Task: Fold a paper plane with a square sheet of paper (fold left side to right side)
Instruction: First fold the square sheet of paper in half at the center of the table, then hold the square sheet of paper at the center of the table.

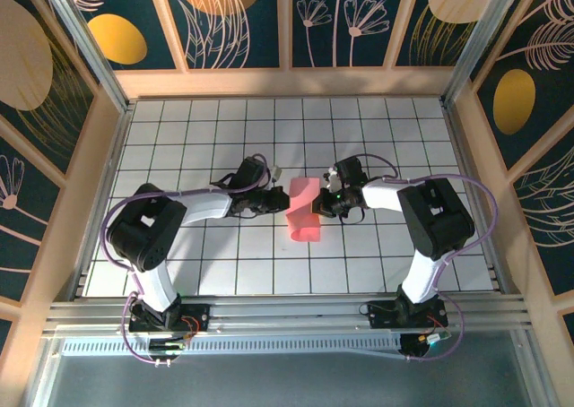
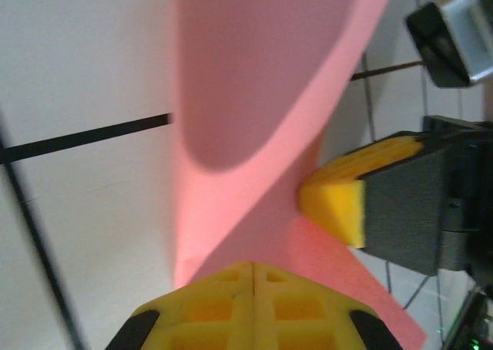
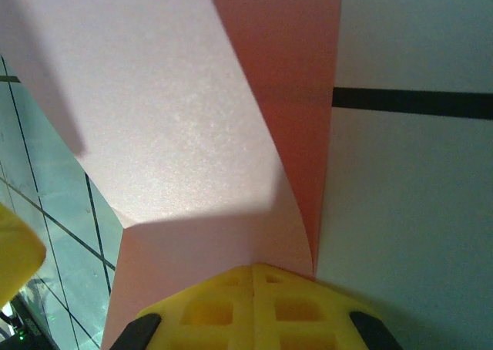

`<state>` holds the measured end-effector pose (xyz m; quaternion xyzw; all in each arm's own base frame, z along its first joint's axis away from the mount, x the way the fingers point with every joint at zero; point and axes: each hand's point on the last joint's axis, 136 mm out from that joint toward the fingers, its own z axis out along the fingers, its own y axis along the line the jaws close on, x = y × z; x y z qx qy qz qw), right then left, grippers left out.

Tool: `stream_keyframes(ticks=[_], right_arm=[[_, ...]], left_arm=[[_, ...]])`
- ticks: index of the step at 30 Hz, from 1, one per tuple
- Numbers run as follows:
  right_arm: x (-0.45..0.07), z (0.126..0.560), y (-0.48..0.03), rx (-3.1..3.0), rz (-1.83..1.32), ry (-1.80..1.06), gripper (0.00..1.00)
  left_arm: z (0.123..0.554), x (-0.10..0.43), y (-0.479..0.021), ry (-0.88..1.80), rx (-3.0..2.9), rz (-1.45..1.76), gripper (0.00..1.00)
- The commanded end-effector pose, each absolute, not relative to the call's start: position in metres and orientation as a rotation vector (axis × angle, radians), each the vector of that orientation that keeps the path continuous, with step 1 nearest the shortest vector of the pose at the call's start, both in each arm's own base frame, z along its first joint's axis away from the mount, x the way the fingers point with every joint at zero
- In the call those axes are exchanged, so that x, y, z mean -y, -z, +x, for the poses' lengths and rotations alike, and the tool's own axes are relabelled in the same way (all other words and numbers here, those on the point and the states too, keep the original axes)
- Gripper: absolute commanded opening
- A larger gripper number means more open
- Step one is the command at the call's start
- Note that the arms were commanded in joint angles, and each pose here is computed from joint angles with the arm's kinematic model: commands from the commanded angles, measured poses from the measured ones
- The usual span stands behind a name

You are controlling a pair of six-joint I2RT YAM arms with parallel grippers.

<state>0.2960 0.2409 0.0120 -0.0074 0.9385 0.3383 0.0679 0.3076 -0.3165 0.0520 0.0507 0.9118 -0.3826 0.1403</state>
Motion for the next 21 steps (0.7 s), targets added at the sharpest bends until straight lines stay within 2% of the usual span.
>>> stream_keyframes(ticks=[1,21], right_arm=[[-0.195,0.265,0.052,-3.047,0.06,-0.626,0.0],[-0.196,0.265,0.05,-3.053,0.043,-0.612,0.0]], left_arm=[[0.301,0.336,-0.044,1.16,-2.648,0.227,0.01],[0.301,0.33,-0.006,1.04,-2.754,0.185,0.01]])
